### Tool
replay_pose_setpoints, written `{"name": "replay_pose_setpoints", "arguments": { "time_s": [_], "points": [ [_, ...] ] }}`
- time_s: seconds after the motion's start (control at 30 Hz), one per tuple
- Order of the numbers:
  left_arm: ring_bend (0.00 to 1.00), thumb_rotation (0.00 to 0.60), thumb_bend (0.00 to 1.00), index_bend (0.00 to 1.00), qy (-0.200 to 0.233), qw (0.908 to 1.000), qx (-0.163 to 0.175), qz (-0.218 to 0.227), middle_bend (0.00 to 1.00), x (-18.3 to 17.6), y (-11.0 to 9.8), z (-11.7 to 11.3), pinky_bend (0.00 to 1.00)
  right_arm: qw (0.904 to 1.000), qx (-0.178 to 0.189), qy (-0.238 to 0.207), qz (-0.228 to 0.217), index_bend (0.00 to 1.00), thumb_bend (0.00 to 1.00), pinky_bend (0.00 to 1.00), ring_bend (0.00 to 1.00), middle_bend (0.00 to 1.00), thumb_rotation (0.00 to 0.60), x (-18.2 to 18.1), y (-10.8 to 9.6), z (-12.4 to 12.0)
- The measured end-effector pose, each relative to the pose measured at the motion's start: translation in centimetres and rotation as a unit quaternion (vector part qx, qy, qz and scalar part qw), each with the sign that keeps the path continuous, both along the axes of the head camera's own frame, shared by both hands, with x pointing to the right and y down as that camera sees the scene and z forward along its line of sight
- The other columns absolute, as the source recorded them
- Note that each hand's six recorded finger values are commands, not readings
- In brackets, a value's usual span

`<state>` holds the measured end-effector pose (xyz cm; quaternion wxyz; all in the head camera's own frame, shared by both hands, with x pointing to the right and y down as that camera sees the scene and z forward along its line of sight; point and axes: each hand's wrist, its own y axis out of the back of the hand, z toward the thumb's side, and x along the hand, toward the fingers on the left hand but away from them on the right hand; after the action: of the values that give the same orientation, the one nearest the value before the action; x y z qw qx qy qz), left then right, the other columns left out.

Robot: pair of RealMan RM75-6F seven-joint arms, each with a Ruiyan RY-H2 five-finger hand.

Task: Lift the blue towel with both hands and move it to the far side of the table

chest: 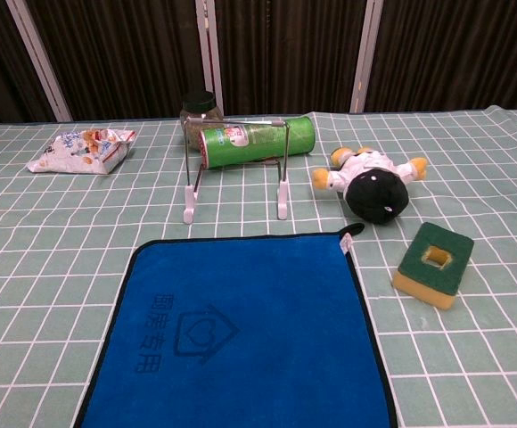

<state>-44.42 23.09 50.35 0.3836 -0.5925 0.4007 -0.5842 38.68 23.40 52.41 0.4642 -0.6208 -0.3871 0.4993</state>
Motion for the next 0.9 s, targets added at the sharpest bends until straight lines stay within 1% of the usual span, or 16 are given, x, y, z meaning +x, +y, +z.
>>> {"name": "replay_pose_setpoints", "arguments": {
  "time_s": [0.17,0.3,0.4,0.5,0.6,0.7,0.73,0.8,0.83,0.9],
  "points": [
    [0.00,0.600,0.01,0.00,-0.001,1.0000,-0.001,-0.002,0.00,-0.2,0.1,0.0,0.00,0.9999,-0.008,-0.001,-0.007,0.03,0.00,0.00,0.00,0.00,0.600,-0.4,0.0,0.5],
    [0.00,0.600,0.01,0.00,-0.003,1.0000,-0.001,-0.003,0.00,-0.3,0.0,0.1,0.00,0.9995,-0.022,-0.004,-0.022,0.03,0.00,0.00,0.00,0.00,0.600,-1.2,0.0,1.2],
    [0.00,0.600,0.01,0.00,-0.005,1.0000,-0.003,-0.001,0.00,-0.2,-0.1,0.3,0.00,0.9981,-0.038,-0.009,-0.047,0.03,0.00,0.00,0.00,0.00,0.600,-2.4,-0.2,2.1],
    [0.00,0.600,0.01,0.00,-0.008,0.9999,-0.007,-0.001,0.00,-0.2,-0.3,0.7,0.00,0.9945,-0.055,-0.017,-0.087,0.03,0.00,0.00,0.00,0.00,0.600,-4.3,-0.7,3.2],
    [0.00,0.600,0.01,0.00,-0.012,0.9999,-0.011,-0.004,0.00,-0.3,-0.4,1.2,0.00,0.9867,-0.073,-0.030,-0.142,0.03,0.00,0.00,0.00,0.00,0.600,-6.8,-1.2,4.4],
    [0.00,0.600,0.01,0.00,-0.020,0.9997,-0.013,-0.009,0.00,-0.5,-0.7,1.6,0.00,0.9731,-0.091,-0.047,-0.206,0.03,0.00,0.00,0.00,0.00,0.600,-9.9,-1.8,5.9],
    [0.00,0.600,0.01,0.00,-0.023,0.9996,-0.014,-0.009,0.00,-0.5,-0.8,1.8,0.00,0.9661,-0.098,-0.050,-0.233,0.03,0.00,0.00,0.00,0.00,0.600,-11.1,-2.1,6.6],
    [0.00,0.600,0.01,0.00,-0.027,0.9995,-0.014,-0.010,0.00,-0.7,-0.9,2.1,0.00,0.9549,-0.109,-0.049,-0.272,0.03,0.00,0.00,0.00,0.00,0.600,-12.9,-2.5,7.8],
    [0.00,0.600,0.01,0.00,-0.029,0.9994,-0.014,-0.011,0.00,-0.7,-1.0,2.2,0.00,0.9472,-0.116,-0.045,-0.296,0.03,0.00,0.00,0.00,0.00,0.600,-14.0,-2.7,8.6],
    [0.00,0.600,0.01,0.00,-0.033,0.9993,-0.014,-0.013,0.00,-0.9,-1.0,2.4,0.00,0.9358,-0.127,-0.039,-0.327,0.03,0.00,0.00,0.00,0.00,0.600,-15.6,-2.9,10.0]
  ]
}}
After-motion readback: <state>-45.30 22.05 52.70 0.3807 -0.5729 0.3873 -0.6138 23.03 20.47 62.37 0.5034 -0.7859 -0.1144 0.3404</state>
